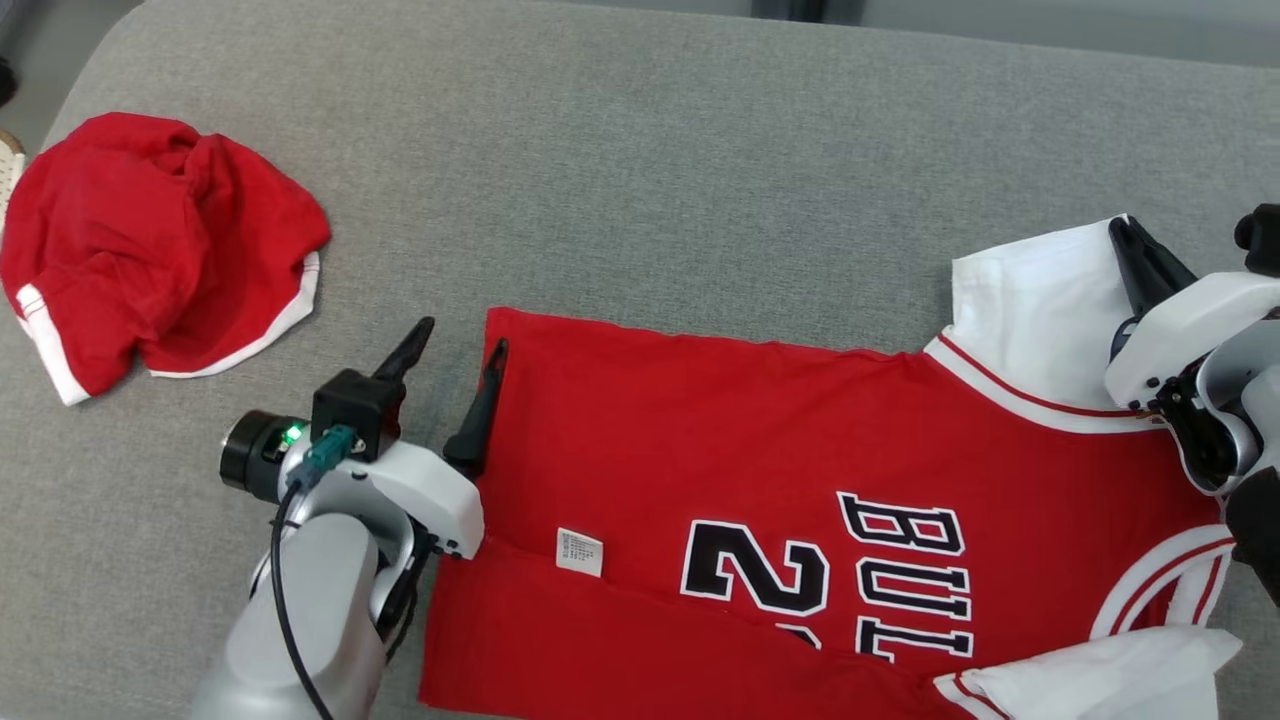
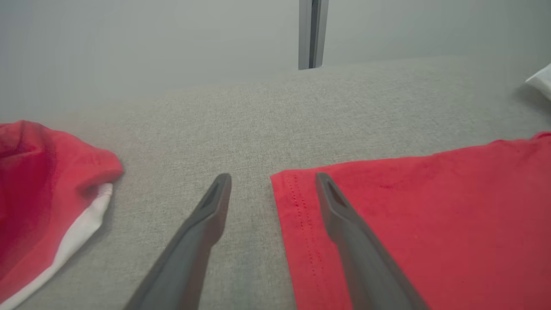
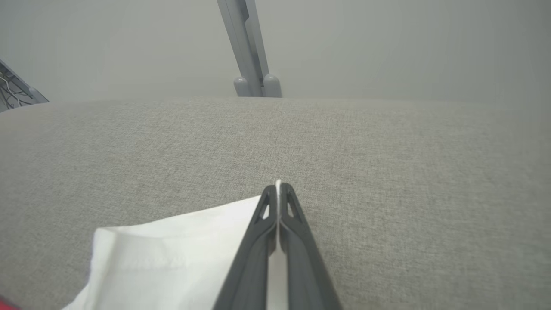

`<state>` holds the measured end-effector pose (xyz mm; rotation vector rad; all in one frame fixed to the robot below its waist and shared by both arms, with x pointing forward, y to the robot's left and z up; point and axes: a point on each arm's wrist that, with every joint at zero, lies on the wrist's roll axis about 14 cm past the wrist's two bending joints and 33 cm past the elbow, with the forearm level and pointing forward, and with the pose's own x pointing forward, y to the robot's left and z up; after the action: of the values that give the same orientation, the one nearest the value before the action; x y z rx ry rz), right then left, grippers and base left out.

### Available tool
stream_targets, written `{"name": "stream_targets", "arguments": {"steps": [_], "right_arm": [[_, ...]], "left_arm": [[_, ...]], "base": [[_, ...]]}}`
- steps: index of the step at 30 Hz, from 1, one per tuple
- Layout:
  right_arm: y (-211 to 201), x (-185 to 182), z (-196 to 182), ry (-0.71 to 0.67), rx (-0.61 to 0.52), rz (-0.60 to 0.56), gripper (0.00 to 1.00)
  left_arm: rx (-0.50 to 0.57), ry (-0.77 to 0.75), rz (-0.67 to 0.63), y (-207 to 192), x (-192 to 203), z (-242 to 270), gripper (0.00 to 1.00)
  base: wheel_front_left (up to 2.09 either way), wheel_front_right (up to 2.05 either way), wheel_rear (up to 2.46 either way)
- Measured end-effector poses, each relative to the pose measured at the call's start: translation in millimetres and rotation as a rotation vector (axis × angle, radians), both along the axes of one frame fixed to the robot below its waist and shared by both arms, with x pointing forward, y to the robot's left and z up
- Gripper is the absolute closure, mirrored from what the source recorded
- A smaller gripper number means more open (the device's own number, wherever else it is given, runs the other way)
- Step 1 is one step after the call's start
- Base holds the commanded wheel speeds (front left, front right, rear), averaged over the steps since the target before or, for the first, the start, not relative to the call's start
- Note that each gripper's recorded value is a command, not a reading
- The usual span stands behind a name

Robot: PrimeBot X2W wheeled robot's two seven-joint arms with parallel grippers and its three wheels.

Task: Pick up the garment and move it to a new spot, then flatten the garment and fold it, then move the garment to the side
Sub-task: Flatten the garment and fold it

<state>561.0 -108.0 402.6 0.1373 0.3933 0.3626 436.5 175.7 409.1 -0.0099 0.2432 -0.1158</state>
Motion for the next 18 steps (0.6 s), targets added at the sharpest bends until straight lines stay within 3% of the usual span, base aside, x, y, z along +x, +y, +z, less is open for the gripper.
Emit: {"name": "stream_targets", "arguments": {"steps": [7, 18], "right_arm": [[-8, -8, 2, 0.0, 0.006, 0.002, 1.0], [-1, -10, 2, 0.005, 0.006, 0.031, 1.0]], "left_arm": [[0.146, 0.131, -0.128, -6, 32, -27, 0.0], [0.204, 0.201, -0.181, -13, 34, -39, 0.0]], "base": [[0.0, 0.0, 0.0], [0.0, 0.0, 0.0]]}}
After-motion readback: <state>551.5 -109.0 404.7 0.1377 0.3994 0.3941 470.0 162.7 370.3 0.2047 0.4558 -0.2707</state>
